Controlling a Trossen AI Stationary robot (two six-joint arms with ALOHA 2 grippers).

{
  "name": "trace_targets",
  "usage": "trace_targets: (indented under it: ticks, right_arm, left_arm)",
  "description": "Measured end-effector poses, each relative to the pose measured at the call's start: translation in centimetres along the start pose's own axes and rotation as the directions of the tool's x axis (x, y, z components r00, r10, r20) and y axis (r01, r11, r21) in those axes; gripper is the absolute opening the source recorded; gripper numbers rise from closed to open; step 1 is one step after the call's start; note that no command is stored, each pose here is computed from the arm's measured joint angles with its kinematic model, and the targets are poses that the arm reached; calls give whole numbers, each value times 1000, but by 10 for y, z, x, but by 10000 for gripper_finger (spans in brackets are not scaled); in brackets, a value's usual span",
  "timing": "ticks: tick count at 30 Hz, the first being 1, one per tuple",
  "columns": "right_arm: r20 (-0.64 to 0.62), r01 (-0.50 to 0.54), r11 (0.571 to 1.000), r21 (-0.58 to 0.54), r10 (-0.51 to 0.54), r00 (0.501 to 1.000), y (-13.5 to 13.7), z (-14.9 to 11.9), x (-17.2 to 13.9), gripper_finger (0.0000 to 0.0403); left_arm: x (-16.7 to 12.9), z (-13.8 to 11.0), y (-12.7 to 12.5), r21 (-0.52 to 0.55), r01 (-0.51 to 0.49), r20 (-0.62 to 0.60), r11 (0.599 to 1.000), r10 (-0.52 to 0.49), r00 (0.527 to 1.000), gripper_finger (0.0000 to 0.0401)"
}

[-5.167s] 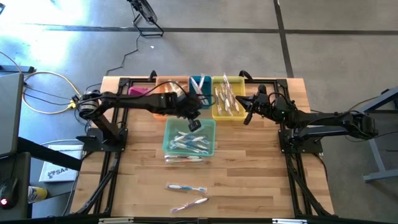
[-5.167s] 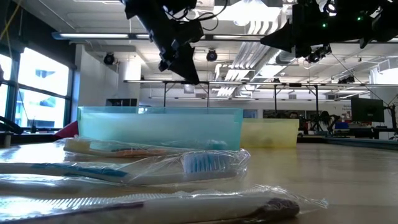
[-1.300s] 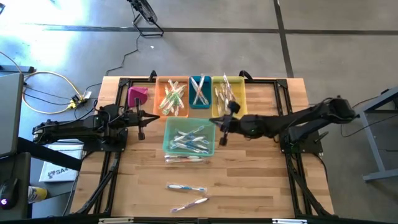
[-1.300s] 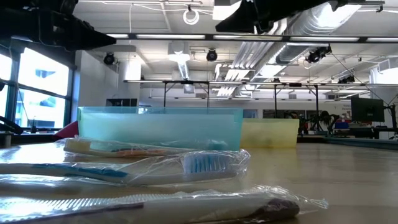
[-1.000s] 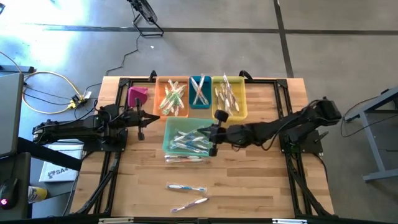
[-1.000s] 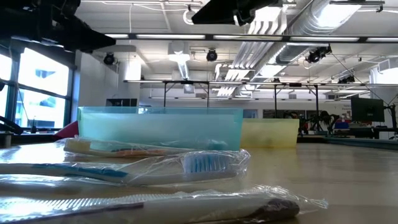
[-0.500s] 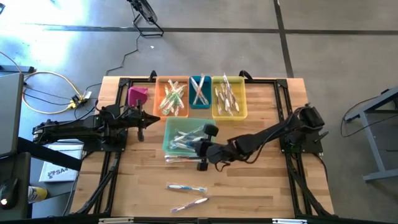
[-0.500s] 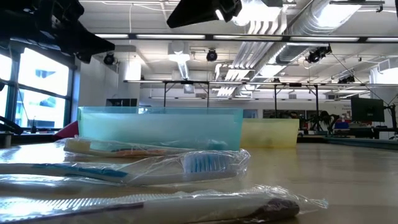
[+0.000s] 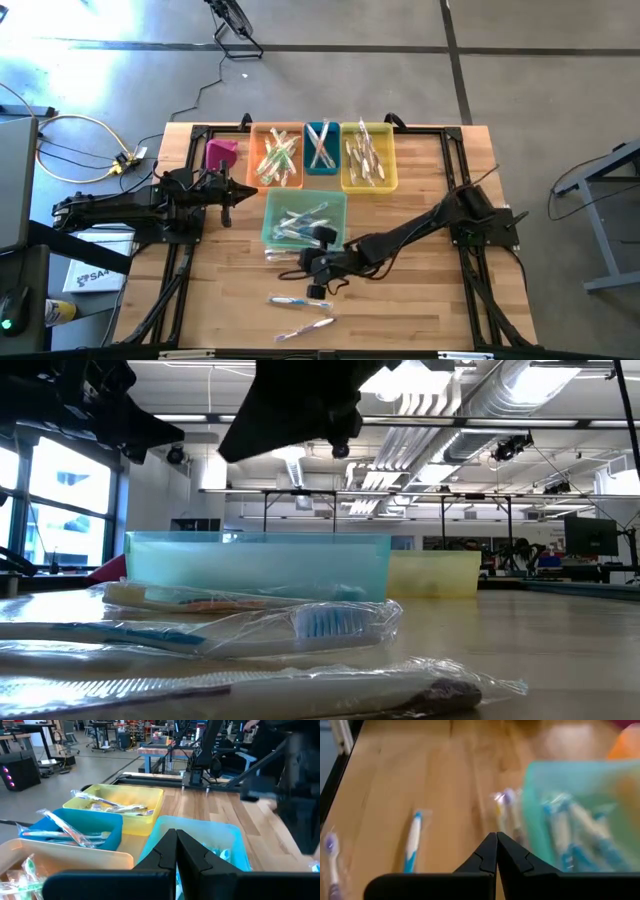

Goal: Pick & Place Toothbrushes
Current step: Put the orange toothbrush into the blue bin

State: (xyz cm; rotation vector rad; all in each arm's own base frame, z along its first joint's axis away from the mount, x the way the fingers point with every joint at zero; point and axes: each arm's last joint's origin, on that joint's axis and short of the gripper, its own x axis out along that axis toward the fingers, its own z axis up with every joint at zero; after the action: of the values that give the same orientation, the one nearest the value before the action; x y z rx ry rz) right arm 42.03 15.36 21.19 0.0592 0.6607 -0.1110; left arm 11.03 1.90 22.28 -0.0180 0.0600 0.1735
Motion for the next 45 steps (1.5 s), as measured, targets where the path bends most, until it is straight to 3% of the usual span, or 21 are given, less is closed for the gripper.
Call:
trace_targets:
  ticks: [11, 18, 27, 32, 39, 45]
  right_arm:
    - [-135, -9, 1000, 28, 13, 991, 12, -15, 36, 2]
    - [-137, 165, 986, -25, -167, 976, 13, -30, 41, 2]
    - [-143, 162, 986, -25, -164, 976, 12, -30, 41, 6]
    - [-173, 100, 995, -9, -100, 980, 14, -31, 41, 44]
    - [-163, 119, 993, -10, -119, 979, 20, -34, 41, 132]
    - [-205, 157, 986, -51, -164, 965, 20, -56, 60, 148]
  left_arm:
    - [0, 0, 0, 0, 0, 0, 1000, 0, 1000, 0]
    - [0, 0, 0, 0, 0, -1, 1000, 0, 1000, 0]
    - [0, 0, 0, 4, 0, 0, 1000, 0, 1000, 0]
    - [0, 0, 0, 4, 0, 0, 1000, 0, 1000, 0]
    - [0, 0, 0, 5, 0, -1, 1000, 0, 1000, 0]
    - [0, -1, 0, 5, 0, -2, 1000, 0, 1000, 0]
